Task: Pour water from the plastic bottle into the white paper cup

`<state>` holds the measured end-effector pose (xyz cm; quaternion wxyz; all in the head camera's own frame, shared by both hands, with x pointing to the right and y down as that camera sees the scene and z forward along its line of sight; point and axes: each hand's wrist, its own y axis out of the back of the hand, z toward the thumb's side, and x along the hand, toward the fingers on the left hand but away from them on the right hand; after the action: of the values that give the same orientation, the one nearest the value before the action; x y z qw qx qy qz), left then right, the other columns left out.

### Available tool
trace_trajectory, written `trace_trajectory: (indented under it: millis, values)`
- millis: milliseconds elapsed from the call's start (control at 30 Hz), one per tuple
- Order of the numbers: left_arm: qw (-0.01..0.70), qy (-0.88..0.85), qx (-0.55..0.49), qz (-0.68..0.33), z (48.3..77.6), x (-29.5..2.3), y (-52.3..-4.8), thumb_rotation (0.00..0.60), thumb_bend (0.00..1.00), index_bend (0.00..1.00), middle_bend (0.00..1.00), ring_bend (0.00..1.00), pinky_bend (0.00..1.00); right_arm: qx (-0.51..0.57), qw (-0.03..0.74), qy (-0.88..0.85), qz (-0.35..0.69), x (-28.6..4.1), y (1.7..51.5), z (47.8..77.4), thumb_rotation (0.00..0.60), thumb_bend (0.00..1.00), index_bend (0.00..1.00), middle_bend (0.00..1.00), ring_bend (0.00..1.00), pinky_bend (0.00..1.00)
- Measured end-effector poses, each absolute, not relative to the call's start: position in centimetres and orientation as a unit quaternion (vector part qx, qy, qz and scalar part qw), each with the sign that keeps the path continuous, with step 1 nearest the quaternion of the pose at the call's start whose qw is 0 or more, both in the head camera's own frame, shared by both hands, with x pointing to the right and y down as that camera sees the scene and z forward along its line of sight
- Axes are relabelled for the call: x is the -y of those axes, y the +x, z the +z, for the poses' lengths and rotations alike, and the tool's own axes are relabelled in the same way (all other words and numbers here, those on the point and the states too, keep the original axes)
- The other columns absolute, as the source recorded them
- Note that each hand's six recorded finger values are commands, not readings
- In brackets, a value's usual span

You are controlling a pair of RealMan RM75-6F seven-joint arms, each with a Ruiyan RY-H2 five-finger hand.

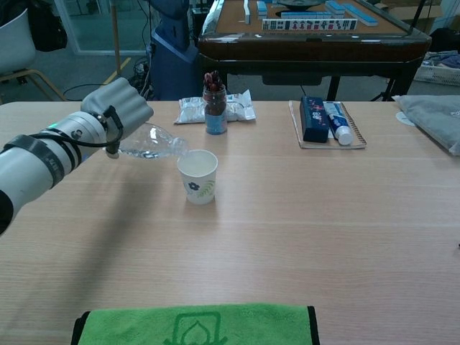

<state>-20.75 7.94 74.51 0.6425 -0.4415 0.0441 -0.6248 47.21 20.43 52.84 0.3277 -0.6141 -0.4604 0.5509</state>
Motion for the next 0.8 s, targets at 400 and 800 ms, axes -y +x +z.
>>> trace_trajectory:
  millis: [400, 800]
  values:
    - [0.537, -0.504, -0.113, -0.668, 74.7, -8.6, -20.6, 0.6, 0.18, 0.6, 0.6, 0.59, 0.75, 0.459, 0.327, -0.614, 0.552, -20.5, 47.2, 52.9, 0.6, 0.18, 0.38, 0.37, 0.38, 0.57]
    - [0.44, -0.545, -0.221, -0.678, 73.5, -8.2, -22.1, 0.6, 0.18, 0.6, 0.6, 0.59, 0.76, 0.455, 0.326, -0.616, 0.555, -20.6, 47.1, 53.2, 0.6, 0.18, 0.38, 0.37, 0.38, 0.57]
